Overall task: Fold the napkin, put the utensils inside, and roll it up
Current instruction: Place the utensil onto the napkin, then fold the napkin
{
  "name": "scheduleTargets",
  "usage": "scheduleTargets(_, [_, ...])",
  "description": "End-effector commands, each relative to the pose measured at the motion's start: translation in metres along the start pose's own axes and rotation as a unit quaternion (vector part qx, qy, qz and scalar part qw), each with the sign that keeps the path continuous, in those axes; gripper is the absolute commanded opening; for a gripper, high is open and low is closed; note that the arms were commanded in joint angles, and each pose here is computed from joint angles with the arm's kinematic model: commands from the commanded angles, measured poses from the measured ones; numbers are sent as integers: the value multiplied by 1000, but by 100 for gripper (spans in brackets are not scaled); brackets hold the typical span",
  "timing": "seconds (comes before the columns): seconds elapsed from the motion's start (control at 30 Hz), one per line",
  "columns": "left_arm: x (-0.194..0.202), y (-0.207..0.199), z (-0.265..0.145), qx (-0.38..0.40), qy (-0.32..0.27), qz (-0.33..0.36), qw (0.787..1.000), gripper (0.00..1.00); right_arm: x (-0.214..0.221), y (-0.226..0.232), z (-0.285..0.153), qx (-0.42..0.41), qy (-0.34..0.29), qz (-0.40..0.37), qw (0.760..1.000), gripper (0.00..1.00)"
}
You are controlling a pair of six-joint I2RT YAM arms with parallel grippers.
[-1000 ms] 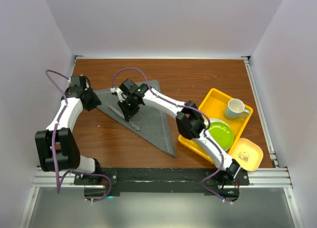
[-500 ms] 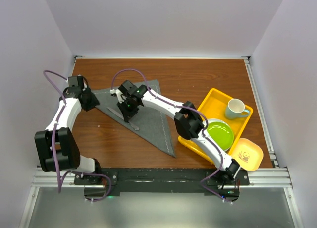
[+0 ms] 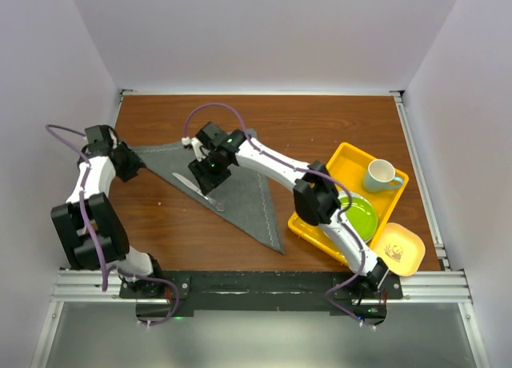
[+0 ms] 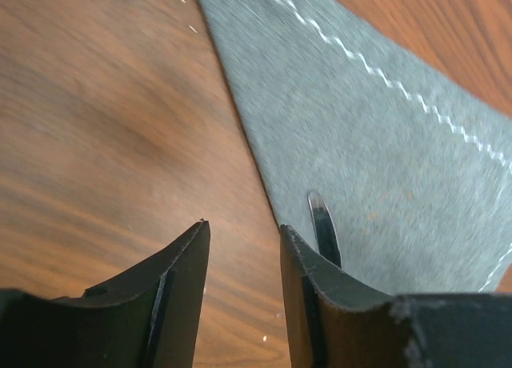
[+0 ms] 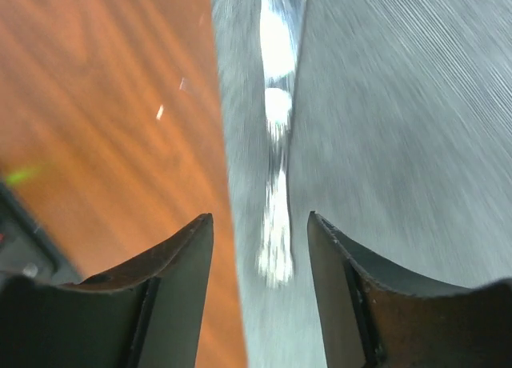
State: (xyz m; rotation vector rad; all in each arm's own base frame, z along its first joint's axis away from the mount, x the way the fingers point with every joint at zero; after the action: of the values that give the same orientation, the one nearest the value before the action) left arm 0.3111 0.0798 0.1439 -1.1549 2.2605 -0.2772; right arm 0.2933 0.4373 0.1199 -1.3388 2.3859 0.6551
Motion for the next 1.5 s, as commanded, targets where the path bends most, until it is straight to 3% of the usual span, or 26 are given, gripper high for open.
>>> scheduleTargets(0.0, [-43, -1, 14, 58, -9, -26, 998, 46, -5, -14, -80, 26, -41, 21, 999, 56])
scheduleTargets(0.03, [-50, -3, 18, 75, -10, -29, 997, 46, -4, -8, -100, 19, -56, 22, 998, 56])
scheduleTargets(0.07, [-59, 0, 27, 73, -10, -35, 997, 46, 16, -11, -91, 17, -34, 34, 999, 56])
scheduleTargets(0.13, [-71, 1, 37, 79, -17, -39, 996, 47, 24, -4, -107, 10, -50, 43, 998, 56])
scheduleTargets(0.4, [-115, 13, 78, 66, -33, -48, 996, 47, 69, -9, -104, -5, -32, 75, 997, 56])
scheduleTargets(0.63, [-110, 14, 121, 100, -13, -53, 993, 42, 73, -33, -122, 11, -36, 93, 995, 55])
scheduleTargets(0.93, [-101, 15, 140, 93, -9, -37, 995, 40, 68, -38, -127, 10, -36, 99, 994, 55])
scheduleTargets(1.0, [-103, 14, 141, 99, -9, -38, 994, 31, 67, -38, -129, 11, -36, 98, 994, 55])
scheduleTargets(1.07, [-108, 9, 137, 103, -17, -34, 994, 19, 67, -37, -132, 17, -33, 97, 995, 55])
scheduleTargets(1.17, [-112, -8, 122, 115, -31, -8, 993, 9, 70, -39, -135, 30, -30, 94, 995, 55])
scheduleTargets(1.3, [-102, -36, 90, 129, -42, 19, 991, 4, 75, -44, -141, 53, -31, 102, 993, 55])
scheduleTargets(1.47, [-55, -78, 41, 160, -37, 66, 984, 2, 79, -53, -150, 60, -47, 128, 989, 56])
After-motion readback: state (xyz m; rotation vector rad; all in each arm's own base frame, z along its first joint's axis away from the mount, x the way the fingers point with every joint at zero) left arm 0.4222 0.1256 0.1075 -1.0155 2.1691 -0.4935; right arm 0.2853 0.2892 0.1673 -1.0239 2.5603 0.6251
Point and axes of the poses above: each gripper's point midway between its finger pads, its own z axis out along the fingers, its own y axis along the line the jaws close on, x = y × z, the point moved 6 cm from there along -z, back along the fingers, and after that the axes turned 11 degrees about -z, right-handed, at the moved point
